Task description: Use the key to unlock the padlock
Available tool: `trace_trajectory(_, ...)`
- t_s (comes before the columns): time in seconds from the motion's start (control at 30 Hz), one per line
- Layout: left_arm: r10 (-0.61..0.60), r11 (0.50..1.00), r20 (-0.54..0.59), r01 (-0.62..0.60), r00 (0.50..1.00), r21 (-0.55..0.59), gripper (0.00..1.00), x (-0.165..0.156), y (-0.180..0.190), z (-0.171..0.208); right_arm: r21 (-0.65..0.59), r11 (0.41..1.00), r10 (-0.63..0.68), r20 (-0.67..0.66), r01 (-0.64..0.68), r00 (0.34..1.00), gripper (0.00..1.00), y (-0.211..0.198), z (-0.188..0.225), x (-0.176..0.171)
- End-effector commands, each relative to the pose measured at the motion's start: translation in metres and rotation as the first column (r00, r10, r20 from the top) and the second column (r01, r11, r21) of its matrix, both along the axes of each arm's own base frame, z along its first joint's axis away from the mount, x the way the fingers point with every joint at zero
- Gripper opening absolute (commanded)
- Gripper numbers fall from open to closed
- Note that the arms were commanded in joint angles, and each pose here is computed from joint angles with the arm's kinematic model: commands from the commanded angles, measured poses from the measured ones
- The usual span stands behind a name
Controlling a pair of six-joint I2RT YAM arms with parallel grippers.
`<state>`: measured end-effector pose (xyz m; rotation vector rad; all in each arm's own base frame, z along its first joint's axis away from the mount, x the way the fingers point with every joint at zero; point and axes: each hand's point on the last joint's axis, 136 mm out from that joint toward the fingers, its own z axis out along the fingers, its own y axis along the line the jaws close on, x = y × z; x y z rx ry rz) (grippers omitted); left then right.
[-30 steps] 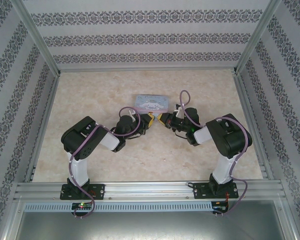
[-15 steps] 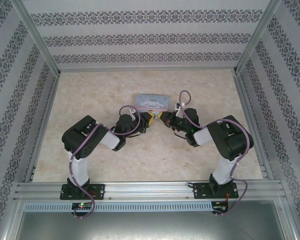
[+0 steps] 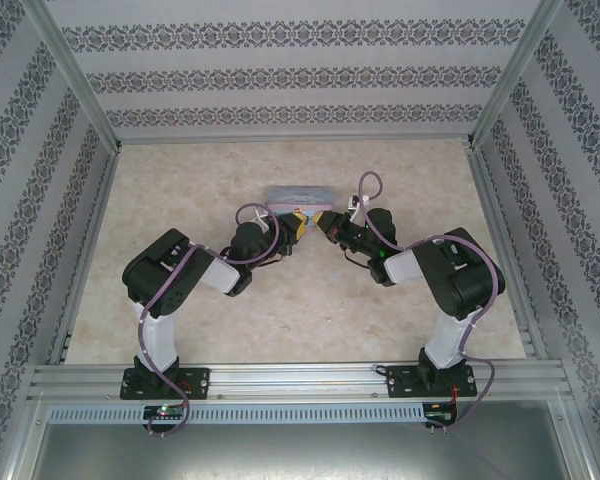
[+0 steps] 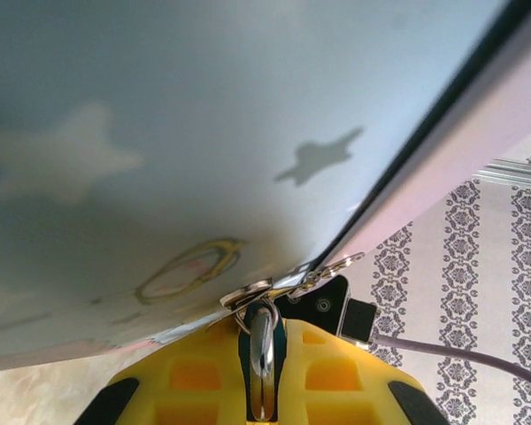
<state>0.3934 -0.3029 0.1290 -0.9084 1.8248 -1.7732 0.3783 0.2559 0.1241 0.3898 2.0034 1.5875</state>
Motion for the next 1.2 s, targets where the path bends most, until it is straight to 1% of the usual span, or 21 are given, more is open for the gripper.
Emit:
trace_trajectory(0.0,-0.47,0.857,0.274,0.508,0.839,-0.09,0.0,-0.091,-0.083,0.083,0.081,0.97,0.224,0.08,-0.231,0.971,0.0,0.053,0.027,-0.033)
trace_trajectory(0.17,-0.481,0.852,0.265,0.517,0.836,-0.083,0.0,-0.093,-0.085,0.078,0.1,0.971,0.211,0.056,-0.216,0.976,0.0,0.04,0.025,-0.026)
trace_trajectory(0.5,-0.505,0.843,0.238,0.533,0.829,-0.068,0.0,-0.097,-0.086,0.066,0.115,0.973,0.199,0.024,-0.201,0.98,0.0,0.027,0.025,-0.013)
trace_trajectory(0.73,-0.515,0.839,0.232,0.54,0.826,-0.061,0.0,-0.099,-0.086,0.063,0.123,0.971,0.204,0.013,-0.205,0.979,0.0,0.03,0.028,-0.006)
trace_trajectory(1.17,-0.52,0.843,0.199,0.537,0.831,-0.041,0.0,-0.098,-0.087,0.048,0.194,0.96,0.224,-0.096,-0.202,0.97,0.0,0.038,0.023,-0.002)
